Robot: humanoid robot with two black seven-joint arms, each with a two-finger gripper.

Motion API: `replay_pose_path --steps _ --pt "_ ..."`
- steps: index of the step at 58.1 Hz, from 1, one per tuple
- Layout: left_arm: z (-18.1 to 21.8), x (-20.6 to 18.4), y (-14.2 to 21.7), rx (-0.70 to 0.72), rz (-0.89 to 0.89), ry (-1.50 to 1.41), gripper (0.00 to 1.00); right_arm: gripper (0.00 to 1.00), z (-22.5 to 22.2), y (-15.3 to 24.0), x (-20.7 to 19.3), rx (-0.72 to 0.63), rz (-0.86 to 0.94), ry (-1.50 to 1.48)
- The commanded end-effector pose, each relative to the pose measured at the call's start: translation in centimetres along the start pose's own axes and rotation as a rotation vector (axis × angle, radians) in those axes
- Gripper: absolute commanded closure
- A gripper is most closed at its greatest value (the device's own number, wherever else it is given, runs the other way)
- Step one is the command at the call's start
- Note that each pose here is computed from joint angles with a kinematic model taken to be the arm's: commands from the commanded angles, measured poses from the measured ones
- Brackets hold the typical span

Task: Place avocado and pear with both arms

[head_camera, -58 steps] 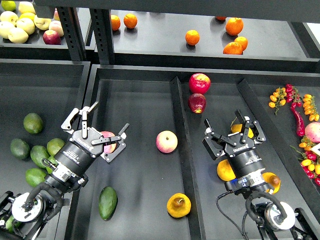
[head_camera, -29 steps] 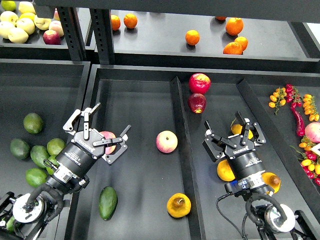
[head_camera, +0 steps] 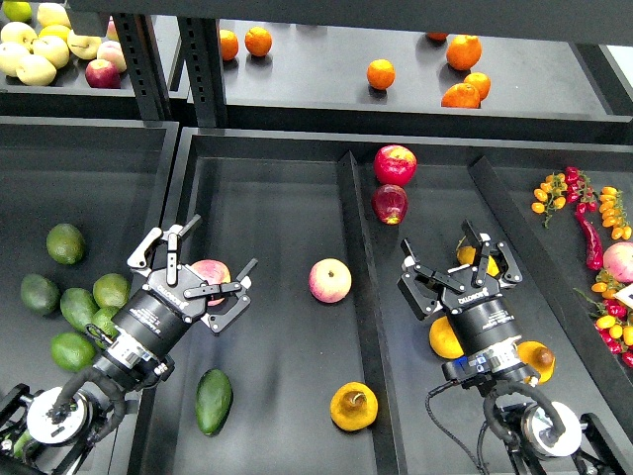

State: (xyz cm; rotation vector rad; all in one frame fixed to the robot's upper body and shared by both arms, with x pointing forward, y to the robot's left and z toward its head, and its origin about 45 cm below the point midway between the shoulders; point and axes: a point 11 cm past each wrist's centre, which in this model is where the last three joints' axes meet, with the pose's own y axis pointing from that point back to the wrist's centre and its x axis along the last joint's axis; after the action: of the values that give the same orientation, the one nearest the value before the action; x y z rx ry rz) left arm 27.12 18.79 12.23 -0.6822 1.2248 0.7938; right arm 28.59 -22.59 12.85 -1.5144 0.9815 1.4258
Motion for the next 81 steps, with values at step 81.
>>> replay_pose_path --steps 81 --pt "-0.4 -1.7 -1.4 0.109 -0.052 -0.035 0.0 0.01 -0.4 -0.2 -0.4 0.009 -0.014 0.006"
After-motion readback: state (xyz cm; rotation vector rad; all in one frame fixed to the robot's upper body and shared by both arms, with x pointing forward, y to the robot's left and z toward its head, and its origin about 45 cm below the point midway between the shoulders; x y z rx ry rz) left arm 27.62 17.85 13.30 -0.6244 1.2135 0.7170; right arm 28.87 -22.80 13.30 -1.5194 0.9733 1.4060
